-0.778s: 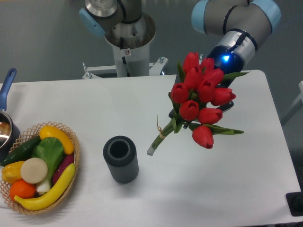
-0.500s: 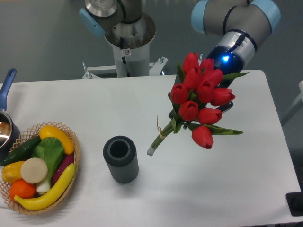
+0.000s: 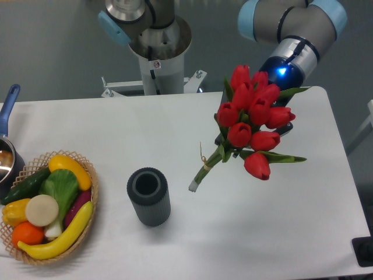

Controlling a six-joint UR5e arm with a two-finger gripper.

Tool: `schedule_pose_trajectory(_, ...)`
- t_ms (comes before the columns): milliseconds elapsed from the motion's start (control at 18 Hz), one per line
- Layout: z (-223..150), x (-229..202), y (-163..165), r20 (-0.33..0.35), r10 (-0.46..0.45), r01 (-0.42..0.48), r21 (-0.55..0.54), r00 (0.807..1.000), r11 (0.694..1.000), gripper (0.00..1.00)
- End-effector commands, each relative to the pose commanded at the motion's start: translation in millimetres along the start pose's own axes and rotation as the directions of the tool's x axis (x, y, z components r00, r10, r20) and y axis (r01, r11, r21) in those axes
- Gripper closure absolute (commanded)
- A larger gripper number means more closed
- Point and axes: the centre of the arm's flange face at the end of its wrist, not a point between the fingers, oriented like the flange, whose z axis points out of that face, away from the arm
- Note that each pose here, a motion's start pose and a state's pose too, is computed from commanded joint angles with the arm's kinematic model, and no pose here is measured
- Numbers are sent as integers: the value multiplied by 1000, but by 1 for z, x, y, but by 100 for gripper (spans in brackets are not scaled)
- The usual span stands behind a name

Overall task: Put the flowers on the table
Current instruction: 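Hold the red tulip bouquet by the stems and shift it slightly, then rotate the gripper to tilt the tulip bouquet sideways, stems horizontal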

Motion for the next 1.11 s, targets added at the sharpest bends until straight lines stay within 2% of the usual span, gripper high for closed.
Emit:
schedule_pose_trajectory(111,0,-1,1,26,8,-7,-47,1000,999,58)
schedule_pose_trajectory(278,-2,0,3,59,69,-62,-120,996,991,58)
schedule_pose_trajectory(556,-7,1,8,101,157,-128,-248,982,960,58)
schedule_pose_trajectory(722,-7,4,18,121,216,-157,-371,969,915,58)
schedule_pose_trajectory(889,-9,9,29,112,265,-190,-446,958,875,58)
schedule_pose_trajectory(1000,-11,12,41,88,314,-225,-522,945,823,58)
schedule_pose_trajectory(1111,0,17,49,33,358,-273,-583,933,765,58)
